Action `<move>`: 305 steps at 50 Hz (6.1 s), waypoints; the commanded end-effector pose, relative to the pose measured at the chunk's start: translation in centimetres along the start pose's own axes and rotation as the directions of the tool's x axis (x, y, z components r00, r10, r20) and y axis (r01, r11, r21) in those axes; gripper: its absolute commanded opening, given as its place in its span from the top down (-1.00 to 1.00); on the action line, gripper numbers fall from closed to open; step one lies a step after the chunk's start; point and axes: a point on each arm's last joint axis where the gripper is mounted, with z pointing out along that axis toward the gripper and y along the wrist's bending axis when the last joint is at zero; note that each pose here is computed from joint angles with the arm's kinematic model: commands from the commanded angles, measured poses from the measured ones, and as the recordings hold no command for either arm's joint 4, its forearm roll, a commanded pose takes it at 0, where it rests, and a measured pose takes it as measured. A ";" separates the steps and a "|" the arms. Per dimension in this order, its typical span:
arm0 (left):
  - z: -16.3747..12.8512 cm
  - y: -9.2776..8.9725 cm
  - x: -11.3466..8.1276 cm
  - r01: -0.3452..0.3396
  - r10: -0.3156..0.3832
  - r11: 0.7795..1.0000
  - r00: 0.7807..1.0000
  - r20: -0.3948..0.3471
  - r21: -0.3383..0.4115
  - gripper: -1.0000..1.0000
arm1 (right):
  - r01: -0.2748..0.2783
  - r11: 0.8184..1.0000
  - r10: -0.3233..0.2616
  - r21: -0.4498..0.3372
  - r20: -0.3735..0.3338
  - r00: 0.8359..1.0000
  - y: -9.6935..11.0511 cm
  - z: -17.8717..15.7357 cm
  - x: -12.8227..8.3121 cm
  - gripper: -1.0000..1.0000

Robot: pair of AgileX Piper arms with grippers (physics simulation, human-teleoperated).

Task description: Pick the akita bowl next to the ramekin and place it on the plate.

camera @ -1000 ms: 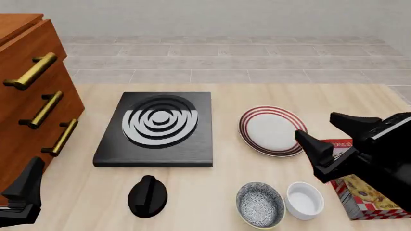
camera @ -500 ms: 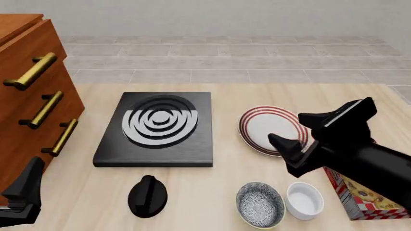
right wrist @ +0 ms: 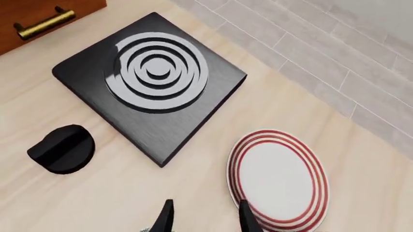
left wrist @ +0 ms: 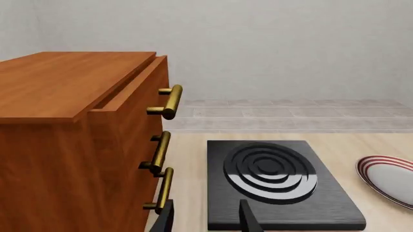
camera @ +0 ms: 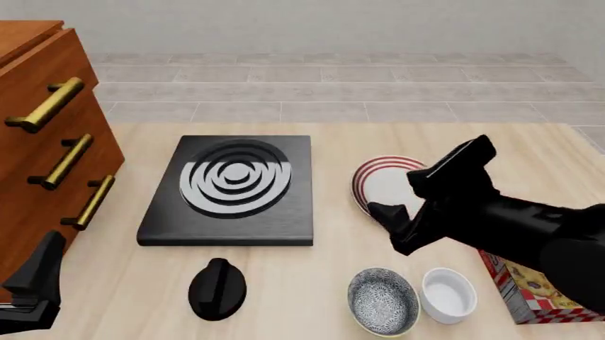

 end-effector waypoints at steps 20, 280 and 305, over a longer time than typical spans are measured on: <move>0.0 0.0 0.0 0.000 0.000 1.000 1.000 0.000 0.000 -1.00 | 0.080 0.994 -0.091 -0.080 -0.143 0.986 1.1 2.6 -0.5 -1.00; 0.0 0.0 0.0 0.000 0.000 1.000 1.000 0.000 0.000 -1.00 | 0.297 0.871 -0.468 -0.391 -0.480 0.742 3.0 7.3 6.6 1.00; 0.0 0.0 0.0 0.000 0.000 1.000 1.000 0.000 0.000 -1.00 | 0.315 0.866 -0.477 -0.389 -0.447 0.757 3.2 6.5 4.7 1.00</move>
